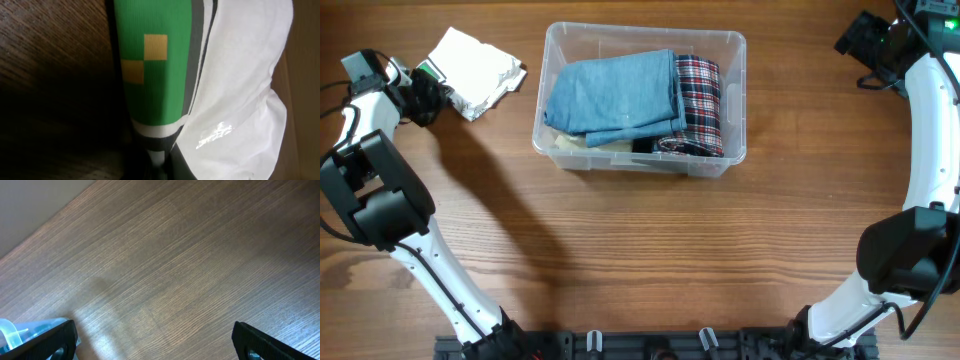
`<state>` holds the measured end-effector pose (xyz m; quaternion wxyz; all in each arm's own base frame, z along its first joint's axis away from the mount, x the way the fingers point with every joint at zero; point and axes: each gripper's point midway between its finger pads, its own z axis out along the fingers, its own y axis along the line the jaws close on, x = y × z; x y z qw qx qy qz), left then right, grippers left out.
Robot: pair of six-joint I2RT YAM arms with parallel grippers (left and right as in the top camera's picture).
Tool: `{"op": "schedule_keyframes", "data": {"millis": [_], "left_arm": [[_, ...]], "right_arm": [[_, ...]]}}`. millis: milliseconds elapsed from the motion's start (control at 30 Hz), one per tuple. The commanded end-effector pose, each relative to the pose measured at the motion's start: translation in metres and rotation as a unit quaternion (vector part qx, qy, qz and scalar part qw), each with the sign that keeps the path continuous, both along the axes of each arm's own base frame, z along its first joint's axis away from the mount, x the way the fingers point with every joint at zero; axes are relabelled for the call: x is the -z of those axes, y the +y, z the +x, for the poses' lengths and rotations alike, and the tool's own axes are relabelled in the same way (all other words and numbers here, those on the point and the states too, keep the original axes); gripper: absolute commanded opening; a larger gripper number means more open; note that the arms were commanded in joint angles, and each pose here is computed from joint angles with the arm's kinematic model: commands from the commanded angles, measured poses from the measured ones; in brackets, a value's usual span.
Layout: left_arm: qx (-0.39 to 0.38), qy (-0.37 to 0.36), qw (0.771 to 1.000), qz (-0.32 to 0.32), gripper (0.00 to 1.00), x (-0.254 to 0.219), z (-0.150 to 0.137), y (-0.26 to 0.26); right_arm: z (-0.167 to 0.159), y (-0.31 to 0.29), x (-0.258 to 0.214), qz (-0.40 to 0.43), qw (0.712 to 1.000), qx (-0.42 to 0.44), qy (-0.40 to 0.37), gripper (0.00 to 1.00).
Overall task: Pack container
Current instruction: 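Carry the white shirt over the box's right side with the left gripper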
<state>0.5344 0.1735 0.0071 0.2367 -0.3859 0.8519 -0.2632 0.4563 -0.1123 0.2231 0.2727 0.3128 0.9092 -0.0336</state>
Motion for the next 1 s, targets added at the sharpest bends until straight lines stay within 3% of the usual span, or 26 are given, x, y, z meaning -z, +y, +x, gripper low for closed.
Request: {"op": "schedule_keyframes", "data": {"millis": [0, 300, 467, 600, 833, 967], "left_arm": [[0.007, -0.005, 1.0, 0.005, 0.04, -0.011, 0.001, -0.008], [0.069, -0.163, 0.984, -0.006, 0.04, -0.174, 0.006, -0.038], [0.098, -0.234, 0.967, 0.012, 0.04, -0.258, -0.011, -0.062], [0.151, -0.297, 0.943, 0.014, 0.04, -0.328, -0.033, -0.109], [0.249, -0.352, 0.902, 0.01, 0.04, -0.394, -0.073, -0.218], [0.316, -0.361, 0.877, -0.012, 0.04, -0.404, -0.092, -0.285]], "right_arm": [[0.002, 0.002, 0.008, 0.007, 1.0, 0.003, 0.006, 1.0], [0.002, 0.002, 0.008, 0.007, 1.0, 0.003, 0.006, 1.0], [0.002, 0.002, 0.008, 0.007, 1.0, 0.003, 0.006, 1.0], [0.002, 0.002, 0.008, 0.007, 1.0, 0.002, 0.006, 1.0], [0.002, 0.002, 0.008, 0.007, 1.0, 0.003, 0.006, 1.0], [0.002, 0.002, 0.008, 0.007, 1.0, 0.003, 0.006, 1.0]]}}
